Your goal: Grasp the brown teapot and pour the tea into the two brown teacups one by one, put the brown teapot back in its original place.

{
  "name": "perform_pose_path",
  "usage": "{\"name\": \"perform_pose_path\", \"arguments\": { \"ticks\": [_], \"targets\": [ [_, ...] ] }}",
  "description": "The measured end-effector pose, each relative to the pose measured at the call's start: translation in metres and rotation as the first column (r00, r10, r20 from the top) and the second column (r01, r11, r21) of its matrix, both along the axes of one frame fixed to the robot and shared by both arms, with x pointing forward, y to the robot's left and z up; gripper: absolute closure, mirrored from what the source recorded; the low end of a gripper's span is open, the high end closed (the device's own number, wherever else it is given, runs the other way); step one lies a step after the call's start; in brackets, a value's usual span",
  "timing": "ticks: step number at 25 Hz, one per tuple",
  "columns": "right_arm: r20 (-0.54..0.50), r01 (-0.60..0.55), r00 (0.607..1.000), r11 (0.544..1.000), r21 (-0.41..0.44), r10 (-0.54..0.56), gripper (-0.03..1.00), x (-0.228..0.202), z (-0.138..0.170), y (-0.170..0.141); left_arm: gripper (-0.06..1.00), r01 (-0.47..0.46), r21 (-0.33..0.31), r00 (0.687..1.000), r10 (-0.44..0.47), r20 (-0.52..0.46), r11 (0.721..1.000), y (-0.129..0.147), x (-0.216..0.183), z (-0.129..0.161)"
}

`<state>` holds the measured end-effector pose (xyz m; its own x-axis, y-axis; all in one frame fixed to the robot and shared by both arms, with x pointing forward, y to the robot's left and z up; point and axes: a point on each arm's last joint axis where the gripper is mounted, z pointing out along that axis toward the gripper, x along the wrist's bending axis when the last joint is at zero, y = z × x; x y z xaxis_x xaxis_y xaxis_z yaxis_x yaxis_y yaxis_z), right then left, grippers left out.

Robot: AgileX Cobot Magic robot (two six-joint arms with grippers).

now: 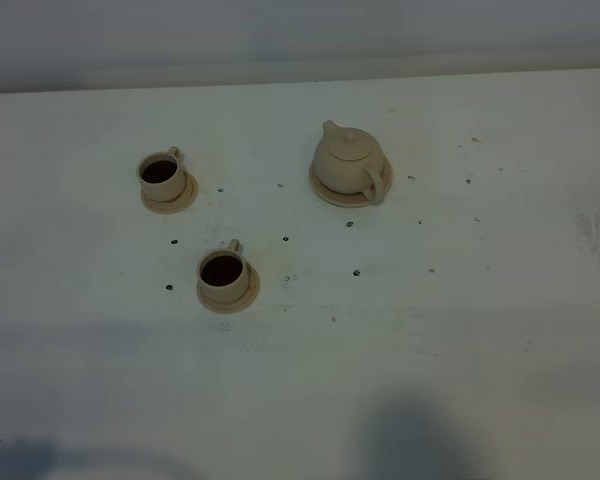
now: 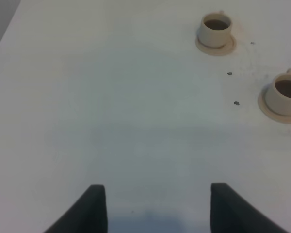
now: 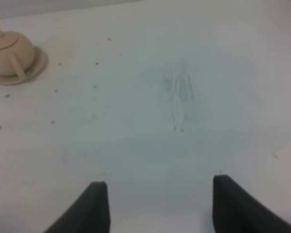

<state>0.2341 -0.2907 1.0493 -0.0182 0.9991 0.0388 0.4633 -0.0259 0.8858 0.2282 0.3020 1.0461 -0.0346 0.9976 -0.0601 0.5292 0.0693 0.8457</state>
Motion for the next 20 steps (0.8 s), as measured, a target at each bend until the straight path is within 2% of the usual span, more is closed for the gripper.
{"name": "perform_pose_path", "arguments": {
  "ticks": [20],
  "targets": [
    [0.006,-0.055,0.998,0.997,0.060,0.055,0.47,-0.0003,0.0008,0.0056,0.47,0.000,0.000,1.000,0.000,0.000,1.000,0.0000,0.0000,0.0000]
  ]
}}
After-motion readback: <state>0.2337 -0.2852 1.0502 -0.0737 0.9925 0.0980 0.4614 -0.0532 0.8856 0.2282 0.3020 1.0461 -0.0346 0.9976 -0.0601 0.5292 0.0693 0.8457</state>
